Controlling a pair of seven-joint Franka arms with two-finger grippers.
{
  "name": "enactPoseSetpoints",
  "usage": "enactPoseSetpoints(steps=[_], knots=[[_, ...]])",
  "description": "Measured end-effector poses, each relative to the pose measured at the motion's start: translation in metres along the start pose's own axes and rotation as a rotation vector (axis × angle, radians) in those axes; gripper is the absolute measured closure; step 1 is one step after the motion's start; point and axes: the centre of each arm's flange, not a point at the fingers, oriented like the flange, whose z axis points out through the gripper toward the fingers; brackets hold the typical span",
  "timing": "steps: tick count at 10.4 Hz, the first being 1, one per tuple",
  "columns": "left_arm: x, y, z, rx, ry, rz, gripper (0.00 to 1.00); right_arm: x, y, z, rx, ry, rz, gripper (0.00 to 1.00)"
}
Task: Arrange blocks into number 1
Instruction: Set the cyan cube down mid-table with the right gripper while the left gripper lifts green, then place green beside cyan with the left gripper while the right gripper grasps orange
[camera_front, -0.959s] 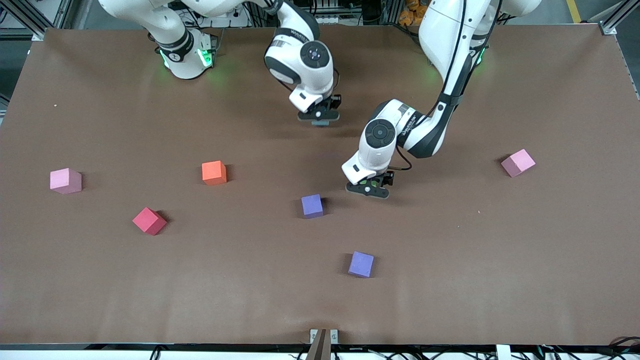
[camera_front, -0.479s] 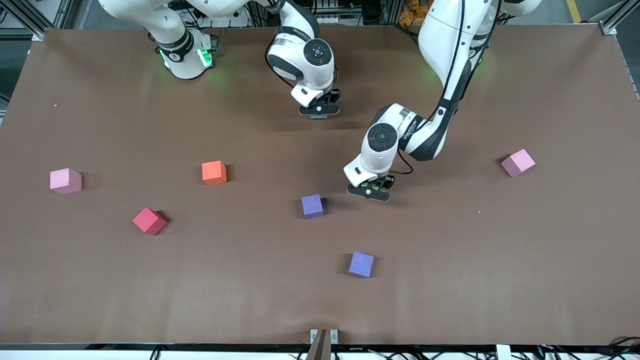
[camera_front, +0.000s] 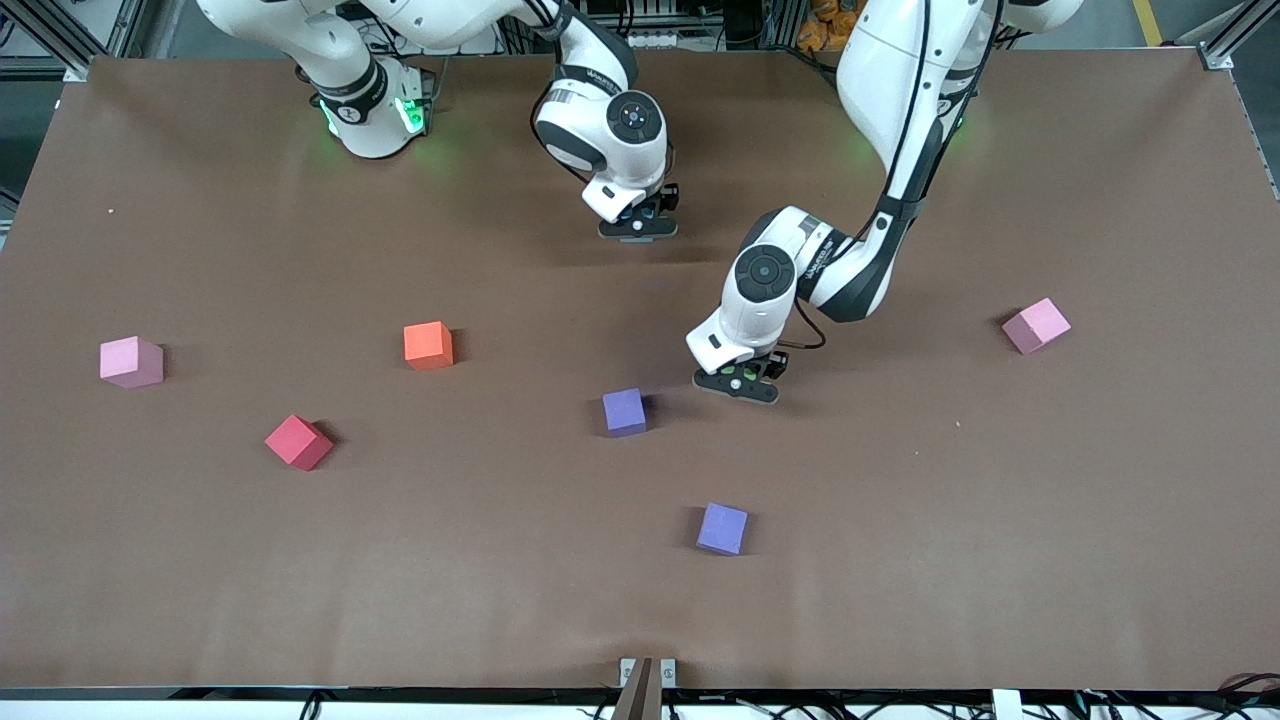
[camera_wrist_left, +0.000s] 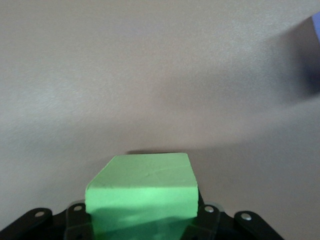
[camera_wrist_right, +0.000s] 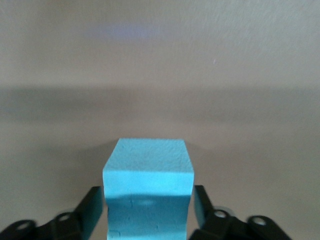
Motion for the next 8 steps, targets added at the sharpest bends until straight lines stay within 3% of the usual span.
enactPoseSetpoints(steps=[1,4,6,8], knots=[[-0.001,-0.002,-0.018,0.008,-0.026,-0.015,0.35,0.011,0.004,-0.018,-0.021,0.009,-0.012,0.0],[-0.004,-0.016,-0.063,-0.001,-0.071,-0.079,0.35,0.073,0.053,-0.113,-0.075,0.049,-0.077,0.0],[-0.006,-0.017,-0.066,-0.022,-0.092,-0.153,0.35,0.13,0.124,-0.155,-0.088,0.054,-0.117,0.0],[-0.02,0.006,-0.059,-0.019,-0.112,-0.25,0.35,0.192,0.215,-0.162,-0.093,0.036,-0.174,0.0]])
